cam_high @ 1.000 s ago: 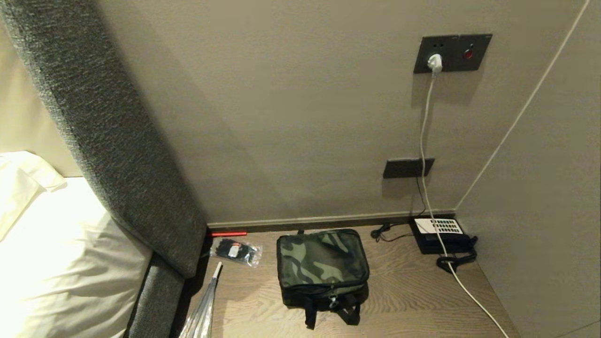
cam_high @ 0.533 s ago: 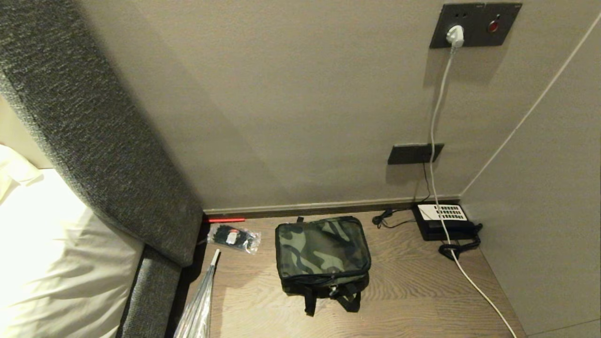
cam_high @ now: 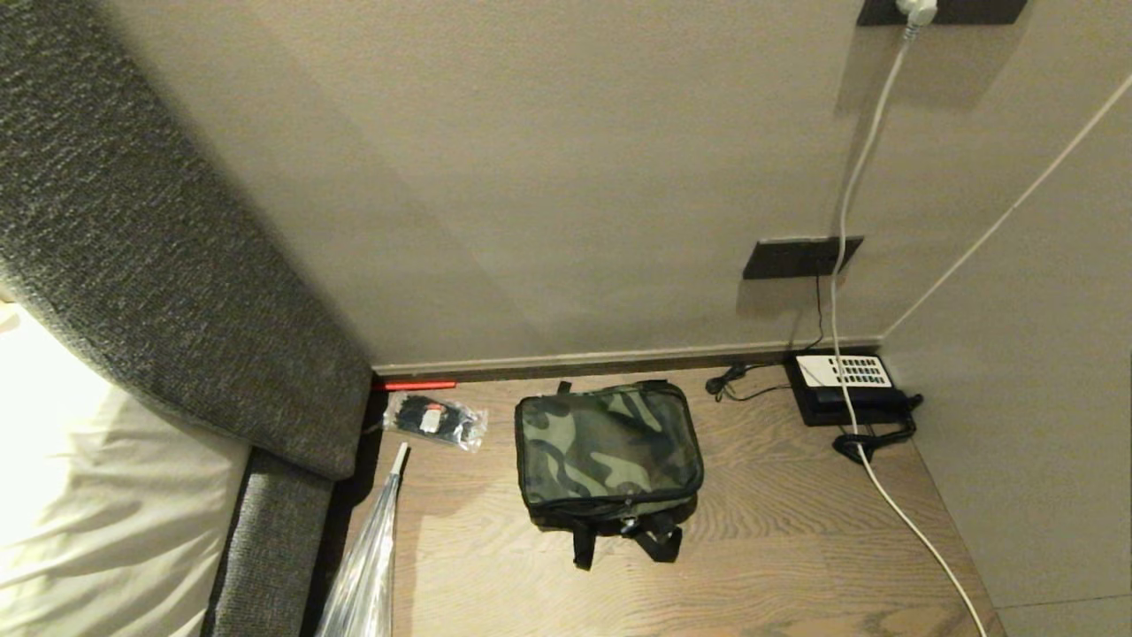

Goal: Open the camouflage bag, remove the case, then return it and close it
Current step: Open the top of the storage box

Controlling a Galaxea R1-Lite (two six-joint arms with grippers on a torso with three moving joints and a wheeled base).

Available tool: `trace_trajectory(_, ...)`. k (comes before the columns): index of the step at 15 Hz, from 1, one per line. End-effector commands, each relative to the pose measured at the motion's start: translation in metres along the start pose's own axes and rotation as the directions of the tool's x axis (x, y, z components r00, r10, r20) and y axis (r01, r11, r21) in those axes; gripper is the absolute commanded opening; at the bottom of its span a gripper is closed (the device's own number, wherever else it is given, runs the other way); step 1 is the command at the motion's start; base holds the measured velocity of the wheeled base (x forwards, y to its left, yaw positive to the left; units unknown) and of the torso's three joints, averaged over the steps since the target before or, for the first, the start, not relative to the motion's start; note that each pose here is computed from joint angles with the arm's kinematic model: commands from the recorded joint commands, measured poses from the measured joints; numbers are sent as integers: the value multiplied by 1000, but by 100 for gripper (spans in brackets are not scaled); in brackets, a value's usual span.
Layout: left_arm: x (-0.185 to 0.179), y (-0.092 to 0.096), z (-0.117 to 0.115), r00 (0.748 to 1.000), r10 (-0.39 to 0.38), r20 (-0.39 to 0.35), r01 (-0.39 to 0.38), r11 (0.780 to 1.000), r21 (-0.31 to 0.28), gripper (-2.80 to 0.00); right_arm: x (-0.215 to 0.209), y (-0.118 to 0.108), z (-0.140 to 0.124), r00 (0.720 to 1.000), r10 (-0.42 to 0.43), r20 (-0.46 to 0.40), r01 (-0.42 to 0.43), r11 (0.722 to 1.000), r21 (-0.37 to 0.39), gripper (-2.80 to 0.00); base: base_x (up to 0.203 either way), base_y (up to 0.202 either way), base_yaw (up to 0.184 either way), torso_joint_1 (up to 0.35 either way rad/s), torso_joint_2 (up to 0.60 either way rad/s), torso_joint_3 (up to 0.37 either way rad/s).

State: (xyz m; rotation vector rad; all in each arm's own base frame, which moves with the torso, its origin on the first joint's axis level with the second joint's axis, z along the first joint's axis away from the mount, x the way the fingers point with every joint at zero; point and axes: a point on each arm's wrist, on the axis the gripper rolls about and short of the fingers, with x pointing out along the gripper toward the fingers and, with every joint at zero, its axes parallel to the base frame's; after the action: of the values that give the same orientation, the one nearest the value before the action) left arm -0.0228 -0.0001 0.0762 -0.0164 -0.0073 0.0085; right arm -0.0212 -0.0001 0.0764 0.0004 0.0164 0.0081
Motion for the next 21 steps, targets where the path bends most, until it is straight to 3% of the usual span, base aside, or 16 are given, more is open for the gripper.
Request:
trace_trajectory(1,0,0,0,1000,1,-1,-1,1000,0,-280,0,0,0,1000,1,0,-1,1000,0,-280,0,0,0,2,7,-193)
trace_trajectory(21,0,0,0,1000,1,-1,-1,1000,0,-280,0,0,0,1000,1,0,-1,1000,0,-280,0,0,0,3,4,-197)
